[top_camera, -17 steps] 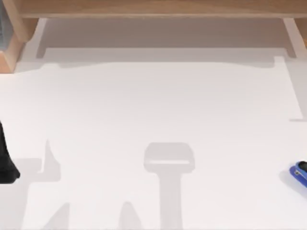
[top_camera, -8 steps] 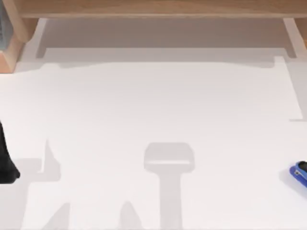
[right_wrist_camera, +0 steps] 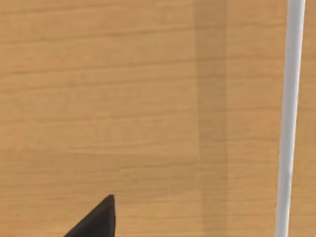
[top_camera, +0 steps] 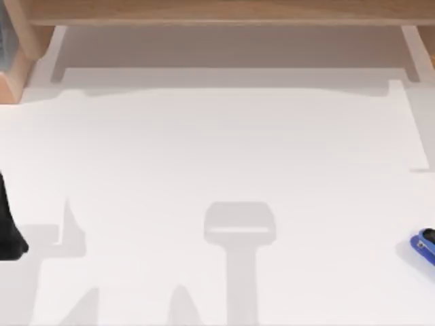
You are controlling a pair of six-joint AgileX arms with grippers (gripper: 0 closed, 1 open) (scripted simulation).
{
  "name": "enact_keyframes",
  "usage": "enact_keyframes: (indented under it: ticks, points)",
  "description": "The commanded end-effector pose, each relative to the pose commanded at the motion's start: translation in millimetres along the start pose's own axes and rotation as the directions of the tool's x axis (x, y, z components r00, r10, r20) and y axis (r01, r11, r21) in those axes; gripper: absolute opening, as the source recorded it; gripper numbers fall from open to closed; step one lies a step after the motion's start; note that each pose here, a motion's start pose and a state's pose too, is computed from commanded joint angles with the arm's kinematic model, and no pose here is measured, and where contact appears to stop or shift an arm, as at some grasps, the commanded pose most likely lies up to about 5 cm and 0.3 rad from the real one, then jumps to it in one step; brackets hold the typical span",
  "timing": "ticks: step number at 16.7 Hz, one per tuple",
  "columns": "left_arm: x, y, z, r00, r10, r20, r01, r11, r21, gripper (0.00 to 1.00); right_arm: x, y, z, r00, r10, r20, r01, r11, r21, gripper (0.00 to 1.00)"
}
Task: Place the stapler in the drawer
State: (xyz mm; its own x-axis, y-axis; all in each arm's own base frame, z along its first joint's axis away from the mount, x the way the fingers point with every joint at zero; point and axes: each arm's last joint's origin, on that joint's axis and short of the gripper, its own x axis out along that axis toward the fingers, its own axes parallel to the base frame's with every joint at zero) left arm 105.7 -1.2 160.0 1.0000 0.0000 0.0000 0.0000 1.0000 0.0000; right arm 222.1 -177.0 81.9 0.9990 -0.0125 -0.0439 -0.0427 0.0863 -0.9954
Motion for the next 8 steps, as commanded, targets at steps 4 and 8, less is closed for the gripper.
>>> enact_keyframes:
  ticks: [4, 8]
  points:
    - [0.0, 0.0, 0.0, 1.0, 0.0, 0.0, 0.0, 1.0, 0.0, 1.0, -0.7, 2.0, -9.9, 0.993, 0.095, -0.076, -0.073, 0.964, 0.257, 1.0]
    - [0.0, 0.0, 0.0, 1.0, 0.0, 0.0, 0.0, 1.0, 0.0, 1.0, 3.2, -8.1, -23.1, 0.955, 0.222, -0.198, -0.089, 0.848, 0.522, 1.0]
